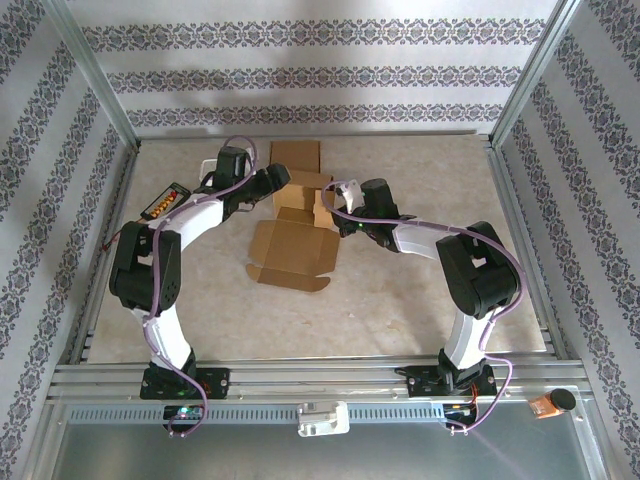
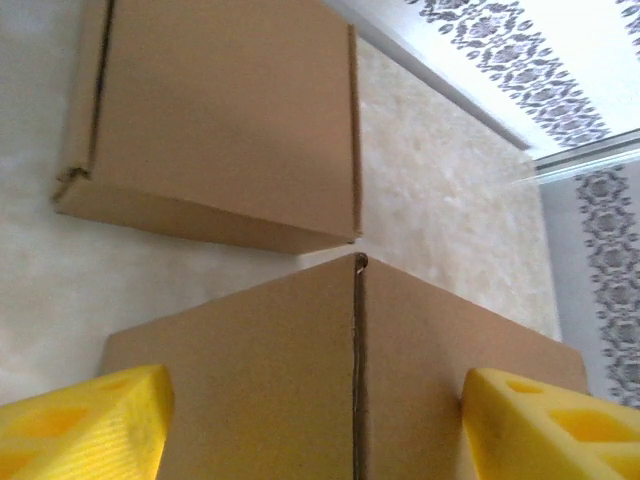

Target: Fold the paper box

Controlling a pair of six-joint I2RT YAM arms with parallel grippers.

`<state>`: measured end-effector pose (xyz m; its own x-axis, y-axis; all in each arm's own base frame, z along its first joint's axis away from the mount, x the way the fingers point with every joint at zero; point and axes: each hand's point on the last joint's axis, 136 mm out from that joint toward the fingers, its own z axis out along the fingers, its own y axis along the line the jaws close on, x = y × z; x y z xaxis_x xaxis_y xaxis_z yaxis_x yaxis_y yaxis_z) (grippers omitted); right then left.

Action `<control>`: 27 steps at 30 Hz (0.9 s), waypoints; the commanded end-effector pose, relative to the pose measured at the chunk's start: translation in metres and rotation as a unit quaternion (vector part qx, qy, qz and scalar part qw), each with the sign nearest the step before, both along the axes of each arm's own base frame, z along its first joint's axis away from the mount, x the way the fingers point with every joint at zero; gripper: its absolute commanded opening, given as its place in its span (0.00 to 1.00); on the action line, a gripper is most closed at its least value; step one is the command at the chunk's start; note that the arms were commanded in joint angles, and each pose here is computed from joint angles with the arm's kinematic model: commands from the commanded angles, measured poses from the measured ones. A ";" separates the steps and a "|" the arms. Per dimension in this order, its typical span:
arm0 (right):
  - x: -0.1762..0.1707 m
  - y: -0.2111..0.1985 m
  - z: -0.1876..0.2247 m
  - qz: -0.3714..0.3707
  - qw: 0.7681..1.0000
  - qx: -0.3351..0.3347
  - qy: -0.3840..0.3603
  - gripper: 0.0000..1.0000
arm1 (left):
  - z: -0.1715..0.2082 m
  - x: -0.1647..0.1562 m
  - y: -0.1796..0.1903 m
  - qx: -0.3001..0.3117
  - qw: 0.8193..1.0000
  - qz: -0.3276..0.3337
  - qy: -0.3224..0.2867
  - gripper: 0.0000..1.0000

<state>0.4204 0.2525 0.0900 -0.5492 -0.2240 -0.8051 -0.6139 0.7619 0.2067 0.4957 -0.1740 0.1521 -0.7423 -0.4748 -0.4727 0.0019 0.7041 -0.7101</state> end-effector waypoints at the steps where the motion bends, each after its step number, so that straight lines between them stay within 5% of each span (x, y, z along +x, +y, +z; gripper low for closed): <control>1: 0.004 0.003 0.014 0.003 1.000 -0.003 -0.025 0.02 | 0.008 0.003 -0.012 -0.042 0.999 -0.024 -0.002 0.63; 5: 0.012 -0.003 0.018 -0.009 0.999 -0.027 -0.042 0.16 | -0.001 -0.004 -0.011 -0.036 0.999 -0.029 0.018 0.53; 12: 0.034 -0.021 0.027 -0.047 0.993 -0.077 -0.077 0.38 | -0.007 -0.011 -0.010 -0.020 0.999 -0.037 0.033 0.53; 27: 0.065 -0.015 0.040 0.026 0.976 -0.180 -0.118 0.56 | 0.002 -0.011 -0.014 -0.025 0.998 -0.047 0.025 0.53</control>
<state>0.4768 0.2377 0.1351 -0.3702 -0.4623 -0.8058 -0.6153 0.7719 -0.1602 0.4904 -0.1864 0.1561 -0.7818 -0.4536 -0.4278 0.0272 0.6606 -0.7502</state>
